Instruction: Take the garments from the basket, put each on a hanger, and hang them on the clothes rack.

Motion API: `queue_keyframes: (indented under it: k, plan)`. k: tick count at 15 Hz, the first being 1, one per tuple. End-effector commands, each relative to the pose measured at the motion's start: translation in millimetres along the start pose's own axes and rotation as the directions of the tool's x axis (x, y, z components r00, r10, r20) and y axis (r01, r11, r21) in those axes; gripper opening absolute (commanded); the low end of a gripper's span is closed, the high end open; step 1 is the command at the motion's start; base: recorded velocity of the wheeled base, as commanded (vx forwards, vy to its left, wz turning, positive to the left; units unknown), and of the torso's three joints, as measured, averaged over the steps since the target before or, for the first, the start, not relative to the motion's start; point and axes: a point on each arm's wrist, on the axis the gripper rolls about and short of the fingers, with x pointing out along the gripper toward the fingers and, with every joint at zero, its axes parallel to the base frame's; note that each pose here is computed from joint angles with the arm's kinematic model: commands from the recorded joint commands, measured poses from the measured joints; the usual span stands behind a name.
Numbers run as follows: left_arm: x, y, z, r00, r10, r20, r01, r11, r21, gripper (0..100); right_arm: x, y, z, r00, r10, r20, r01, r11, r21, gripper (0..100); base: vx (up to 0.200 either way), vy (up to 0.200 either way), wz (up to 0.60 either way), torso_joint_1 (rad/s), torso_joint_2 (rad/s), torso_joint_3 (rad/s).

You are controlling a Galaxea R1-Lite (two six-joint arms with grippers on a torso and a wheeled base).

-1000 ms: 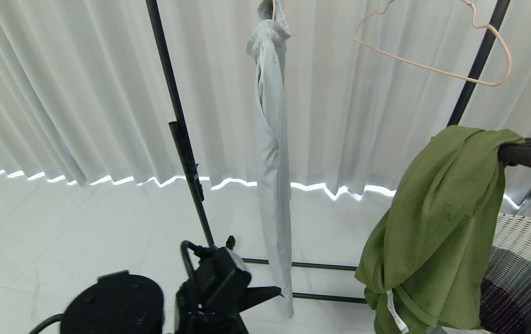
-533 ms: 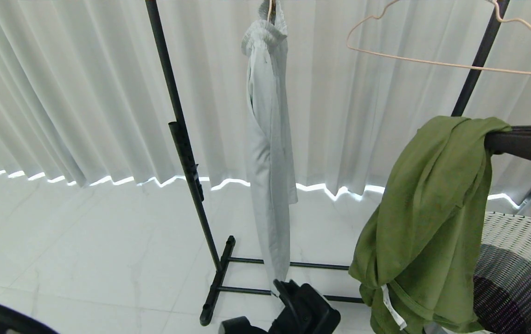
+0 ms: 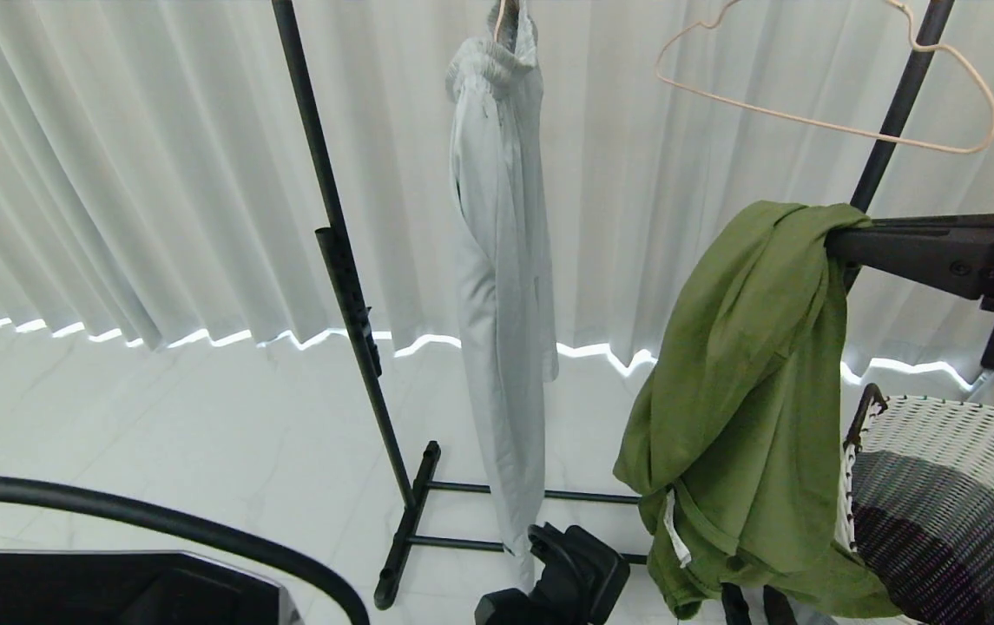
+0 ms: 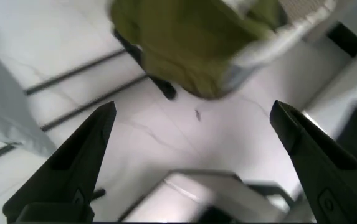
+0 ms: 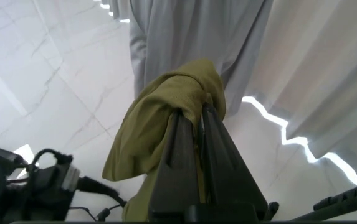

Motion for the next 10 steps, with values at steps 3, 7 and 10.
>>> queue_keyframes:
  k: [3,7,10]
  plan:
    - [30.5,18.7,-8.4,0.995,0.102,0.011,-0.102,0.995,-0.021,100,3.0,0.2,-0.1,1.000,0.003,-0.004,-0.003,1.000,0.001,0,0.000,0.000,0.00,0.000,0.00,0.000]
    - [38.3,26.0,-12.3,0.987,0.158,0.018,-0.157,0.987,-0.026,100,3.0,0.1,0.3,1.000,0.002,-0.001,-0.002,1.000,0.016,0,0.000,0.000,0.00,0.000,0.00,0.000]
    - [37.6,28.3,-14.9,0.984,0.172,0.051,-0.172,0.985,0.001,100,2.7,0.2,-0.4,1.000,0.001,-0.003,-0.001,1.000,0.017,0,0.000,0.000,0.00,0.000,0.00,0.000]
